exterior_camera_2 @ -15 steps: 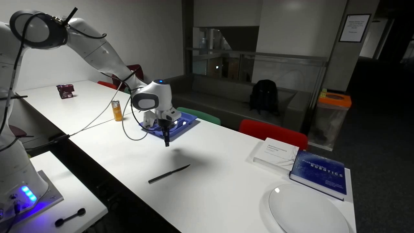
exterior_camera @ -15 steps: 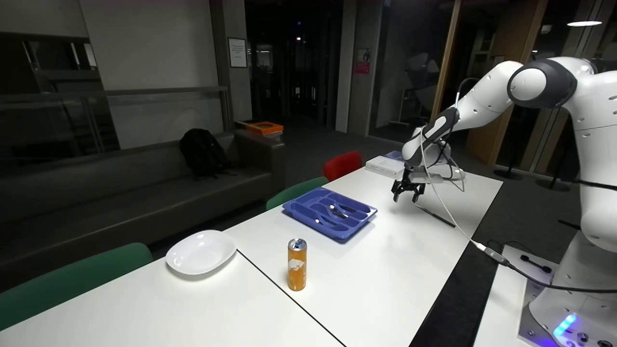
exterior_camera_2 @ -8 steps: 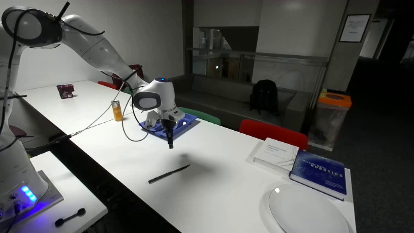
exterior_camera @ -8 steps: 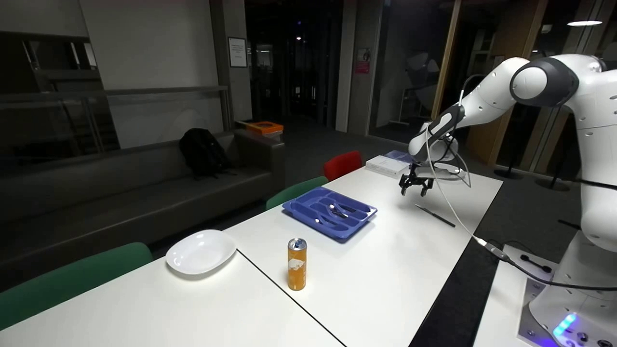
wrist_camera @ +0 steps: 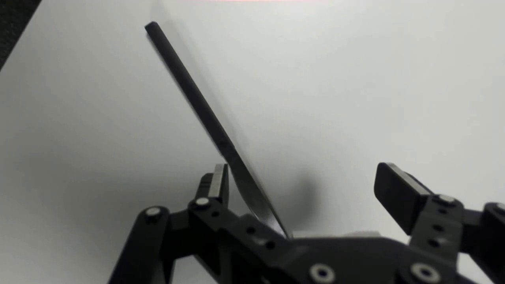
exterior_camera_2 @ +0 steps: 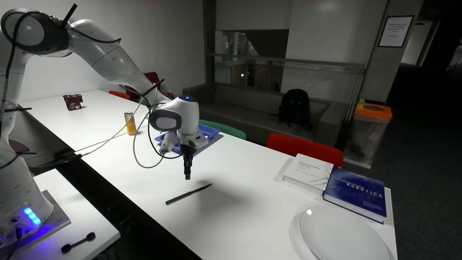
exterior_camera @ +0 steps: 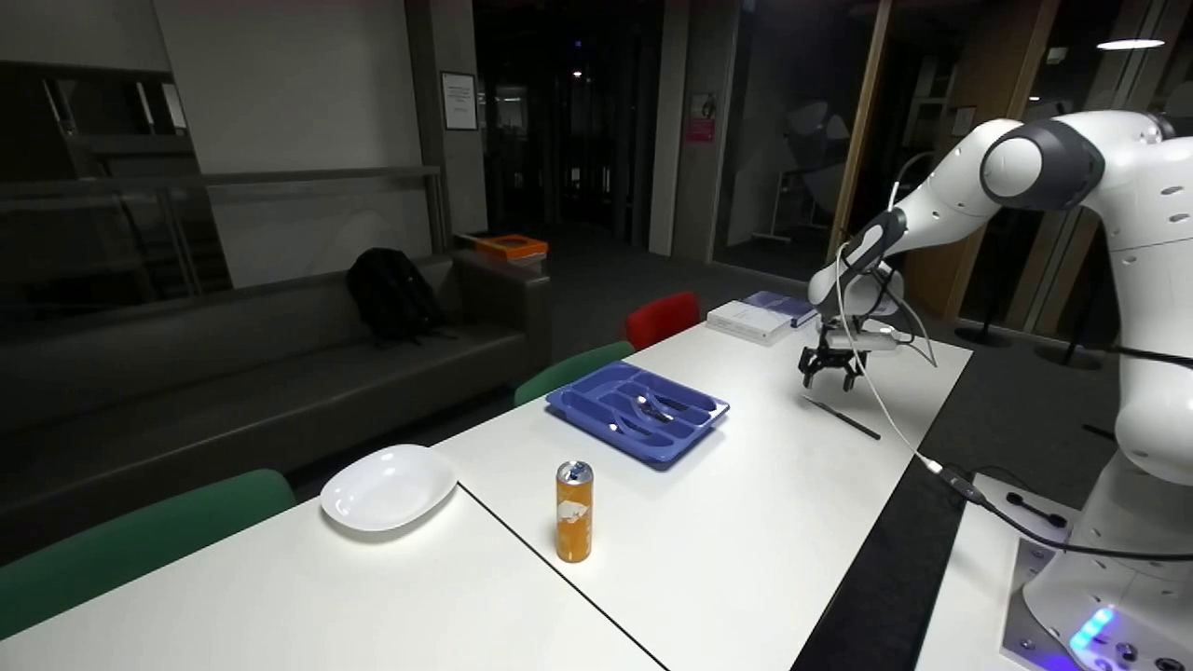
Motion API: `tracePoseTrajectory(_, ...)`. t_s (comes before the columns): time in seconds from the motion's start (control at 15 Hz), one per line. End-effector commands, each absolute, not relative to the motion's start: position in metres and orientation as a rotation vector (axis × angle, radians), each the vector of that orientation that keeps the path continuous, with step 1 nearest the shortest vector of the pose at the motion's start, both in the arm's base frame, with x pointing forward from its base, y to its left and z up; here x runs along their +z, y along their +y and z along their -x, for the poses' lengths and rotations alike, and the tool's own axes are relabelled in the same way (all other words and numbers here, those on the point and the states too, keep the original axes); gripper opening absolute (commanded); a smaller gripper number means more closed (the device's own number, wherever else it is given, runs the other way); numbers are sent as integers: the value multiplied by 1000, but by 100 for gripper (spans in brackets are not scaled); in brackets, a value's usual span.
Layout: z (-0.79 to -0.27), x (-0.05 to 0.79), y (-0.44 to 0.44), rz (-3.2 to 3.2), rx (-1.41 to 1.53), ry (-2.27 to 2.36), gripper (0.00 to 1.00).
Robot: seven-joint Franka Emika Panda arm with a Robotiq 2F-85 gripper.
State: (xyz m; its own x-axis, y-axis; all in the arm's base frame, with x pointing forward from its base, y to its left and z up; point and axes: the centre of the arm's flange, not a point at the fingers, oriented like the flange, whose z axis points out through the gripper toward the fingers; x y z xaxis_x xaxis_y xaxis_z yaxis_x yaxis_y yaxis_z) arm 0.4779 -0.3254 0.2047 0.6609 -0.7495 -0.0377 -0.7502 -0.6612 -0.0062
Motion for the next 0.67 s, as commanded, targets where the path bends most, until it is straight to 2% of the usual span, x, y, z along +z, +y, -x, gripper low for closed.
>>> tracePoseTrajectory(0.0, -468, 195, -344, 2852, 151, 1233, 100)
tracePoseTrajectory(0.6, -450, 183, -365, 3038, 311, 1002, 100)
